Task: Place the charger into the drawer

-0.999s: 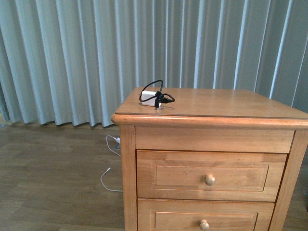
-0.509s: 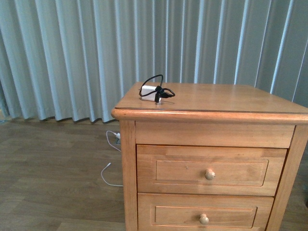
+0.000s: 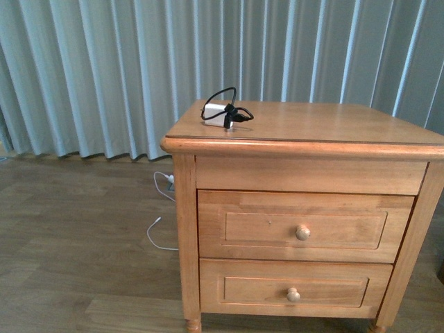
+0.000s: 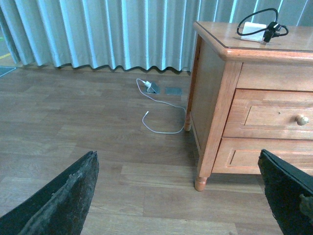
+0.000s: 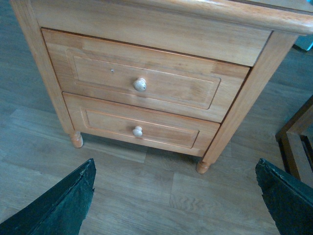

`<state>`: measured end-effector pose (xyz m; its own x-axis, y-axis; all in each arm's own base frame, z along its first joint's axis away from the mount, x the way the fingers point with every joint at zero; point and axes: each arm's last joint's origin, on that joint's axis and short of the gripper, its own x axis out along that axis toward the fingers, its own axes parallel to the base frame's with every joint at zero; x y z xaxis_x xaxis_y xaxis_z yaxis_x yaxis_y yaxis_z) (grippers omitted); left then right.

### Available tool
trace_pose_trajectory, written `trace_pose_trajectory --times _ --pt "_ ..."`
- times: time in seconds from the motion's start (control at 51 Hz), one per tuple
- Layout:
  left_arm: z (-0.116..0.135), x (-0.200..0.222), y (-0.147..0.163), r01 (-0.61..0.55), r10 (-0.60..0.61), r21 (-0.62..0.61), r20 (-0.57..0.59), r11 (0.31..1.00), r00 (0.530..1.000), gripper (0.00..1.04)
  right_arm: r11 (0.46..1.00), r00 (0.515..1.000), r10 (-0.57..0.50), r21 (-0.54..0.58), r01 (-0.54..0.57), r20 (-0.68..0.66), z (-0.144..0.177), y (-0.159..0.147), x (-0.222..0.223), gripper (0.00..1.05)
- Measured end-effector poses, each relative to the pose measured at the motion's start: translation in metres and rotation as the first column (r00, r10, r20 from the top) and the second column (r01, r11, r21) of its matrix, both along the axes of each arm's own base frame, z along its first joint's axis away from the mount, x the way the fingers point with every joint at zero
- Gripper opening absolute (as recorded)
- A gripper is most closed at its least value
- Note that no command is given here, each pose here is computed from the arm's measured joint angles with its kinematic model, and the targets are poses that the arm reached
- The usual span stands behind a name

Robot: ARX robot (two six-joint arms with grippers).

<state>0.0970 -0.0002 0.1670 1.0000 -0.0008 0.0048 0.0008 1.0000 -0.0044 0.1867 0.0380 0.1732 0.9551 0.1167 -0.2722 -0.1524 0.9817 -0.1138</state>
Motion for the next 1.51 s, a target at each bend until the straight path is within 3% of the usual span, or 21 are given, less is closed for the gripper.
trace_pose_trajectory --times 0.411,0.764,1.509 --pt "0.0 0.0 0.0 0.0 0.0 0.0 0.0 1.0 1.0 0.99 1.0 0.996 0.021 -0.018 -0.022 -0.089 -0.026 0.049 0.089 0.97" --pt "0.0 0.0 0.0 0.0 0.0 0.0 0.0 1.0 1.0 0.99 0.996 0.989 -0.035 0.08 0.047 -0.144 -0.053 0.081 0.158 0.97" --pt "0.0 0.0 0.0 0.0 0.0 0.0 0.0 1.0 1.0 0.99 0.987 0.984 -0.095 0.111 0.113 -0.149 -0.09 0.1 0.242 0.97"
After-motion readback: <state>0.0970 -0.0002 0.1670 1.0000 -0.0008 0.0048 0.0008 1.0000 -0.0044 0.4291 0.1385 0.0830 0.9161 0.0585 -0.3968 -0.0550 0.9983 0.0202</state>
